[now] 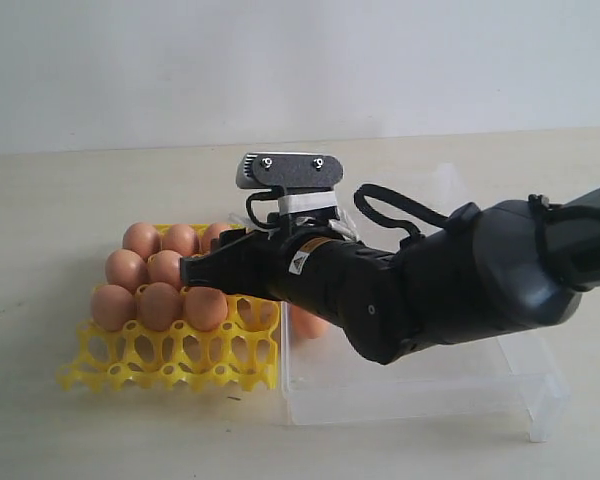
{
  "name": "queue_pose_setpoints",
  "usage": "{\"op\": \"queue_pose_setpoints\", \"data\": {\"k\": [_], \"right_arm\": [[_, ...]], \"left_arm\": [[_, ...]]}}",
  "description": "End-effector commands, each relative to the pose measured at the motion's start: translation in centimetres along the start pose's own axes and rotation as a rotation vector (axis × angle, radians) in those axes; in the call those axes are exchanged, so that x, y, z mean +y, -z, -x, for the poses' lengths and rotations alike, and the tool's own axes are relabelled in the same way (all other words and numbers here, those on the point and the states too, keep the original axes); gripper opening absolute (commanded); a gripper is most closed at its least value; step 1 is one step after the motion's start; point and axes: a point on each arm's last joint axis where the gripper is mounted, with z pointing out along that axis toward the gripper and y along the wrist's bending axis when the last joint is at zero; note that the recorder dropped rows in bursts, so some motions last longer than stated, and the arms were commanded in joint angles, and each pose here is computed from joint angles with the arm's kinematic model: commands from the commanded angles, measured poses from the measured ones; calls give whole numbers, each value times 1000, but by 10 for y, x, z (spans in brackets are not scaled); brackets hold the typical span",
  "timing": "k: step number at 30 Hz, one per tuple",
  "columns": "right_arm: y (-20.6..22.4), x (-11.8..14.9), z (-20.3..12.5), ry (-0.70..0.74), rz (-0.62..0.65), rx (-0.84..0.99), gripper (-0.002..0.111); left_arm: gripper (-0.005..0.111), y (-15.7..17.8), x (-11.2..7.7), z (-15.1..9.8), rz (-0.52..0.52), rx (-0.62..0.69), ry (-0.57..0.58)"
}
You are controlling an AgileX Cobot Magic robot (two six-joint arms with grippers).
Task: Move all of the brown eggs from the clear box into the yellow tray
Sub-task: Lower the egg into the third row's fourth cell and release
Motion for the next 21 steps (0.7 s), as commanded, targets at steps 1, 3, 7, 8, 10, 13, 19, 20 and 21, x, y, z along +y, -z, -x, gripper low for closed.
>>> {"op": "queue_pose_setpoints", "data": {"k": [1, 3, 7, 8, 10, 13, 19, 20, 21], "right_arm": [[-1, -1, -1, -2, -3, -26, 0], [-3, -2, -3, 5, -6, -37, 0], [-6, -4, -8, 8, -14, -21, 0], [-7, -4, -9, 9, -15, -9, 0], [-7, -4, -10, 5, -17, -4, 0], [-7, -4, -10, 5, -17, -4, 0], [-12, -9, -18, 0, -37, 23, 0], [-12, -9, -19, -3, -41, 27, 0], [-13, -10, -21, -3, -43, 31, 0]], "left_arm": [[0, 1, 0, 2, 1, -20, 8], [0, 1, 0, 2, 1, -20, 8], [0, 1, 0, 2, 1, -20, 8], [0, 1, 0, 2, 1, -20, 8], [0, 1, 0, 2, 1, -20, 8], [0, 1, 0, 2, 1, -20, 8], [0, 1, 0, 2, 1, -20, 8], [0, 1, 0, 2, 1, -20, 8], [0, 1, 0, 2, 1, -20, 8]]}}
